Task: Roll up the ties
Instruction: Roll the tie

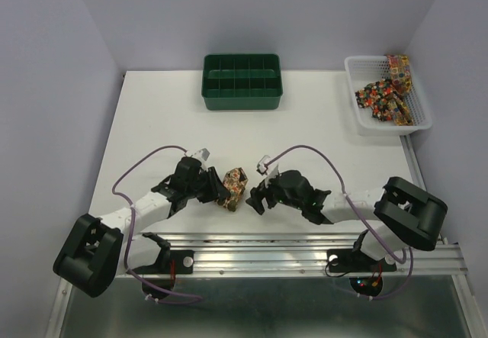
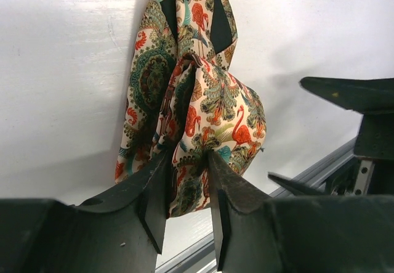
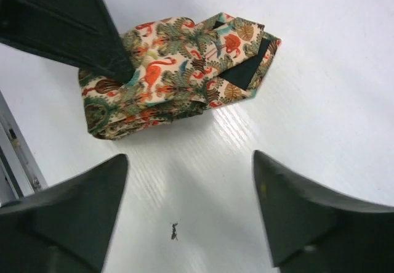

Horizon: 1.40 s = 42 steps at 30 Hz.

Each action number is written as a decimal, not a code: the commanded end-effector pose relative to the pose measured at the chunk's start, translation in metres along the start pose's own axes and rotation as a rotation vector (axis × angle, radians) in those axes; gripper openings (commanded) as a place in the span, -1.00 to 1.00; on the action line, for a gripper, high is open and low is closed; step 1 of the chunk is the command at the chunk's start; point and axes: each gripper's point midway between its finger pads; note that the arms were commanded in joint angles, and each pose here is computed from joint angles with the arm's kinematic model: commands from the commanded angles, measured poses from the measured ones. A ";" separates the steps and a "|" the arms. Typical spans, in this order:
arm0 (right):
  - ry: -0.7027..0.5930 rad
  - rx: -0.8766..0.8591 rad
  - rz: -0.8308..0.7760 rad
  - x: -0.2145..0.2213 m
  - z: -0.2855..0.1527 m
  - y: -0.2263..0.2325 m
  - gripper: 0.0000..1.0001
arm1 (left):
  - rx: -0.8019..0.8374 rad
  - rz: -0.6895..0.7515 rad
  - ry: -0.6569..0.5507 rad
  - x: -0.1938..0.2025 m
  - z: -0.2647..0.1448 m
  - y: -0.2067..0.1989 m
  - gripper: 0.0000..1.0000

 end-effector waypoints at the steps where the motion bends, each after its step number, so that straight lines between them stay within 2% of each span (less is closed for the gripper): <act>1: -0.092 0.001 -0.327 -0.027 -0.016 0.012 1.00 | -0.011 0.022 0.017 -0.001 0.000 -0.002 -0.20; 3: -0.175 -0.004 -0.499 -0.049 -0.019 0.029 1.00 | -0.011 0.019 0.019 -0.002 0.000 -0.002 -0.20; 8: -0.173 -0.105 -0.834 -0.048 -0.012 0.062 1.00 | -0.017 0.007 0.050 0.002 0.003 -0.001 -0.20; 13: -0.050 -0.174 -0.986 -0.020 0.010 0.075 1.00 | -0.019 0.003 0.056 0.000 0.003 -0.003 -0.20; 20: -0.025 -0.175 -1.130 -0.007 0.030 0.075 1.00 | -0.026 -0.007 0.074 0.003 0.004 -0.002 -0.20; 29: 0.068 -0.164 -1.229 0.009 0.050 0.066 1.00 | -0.033 -0.016 0.094 0.004 0.004 -0.002 -0.20; 38: 0.101 -0.123 -1.113 0.021 0.040 0.055 0.93 | -0.041 -0.048 0.107 0.005 0.004 0.000 -0.21; 41: 0.118 -0.126 -1.068 0.028 0.040 0.053 0.81 | -0.035 -0.051 0.109 0.005 0.004 -0.001 -0.21; 42: 0.133 -0.142 -1.052 0.032 0.040 0.055 0.71 | -0.038 -0.054 0.107 0.004 0.004 0.000 -0.21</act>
Point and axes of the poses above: each gripper's point midway between its finger pads, its own z axis out along the fingers, its own y axis along the line the jaws close on, x = y × z, and after that the axes turned 10 degrees about z, right-handed
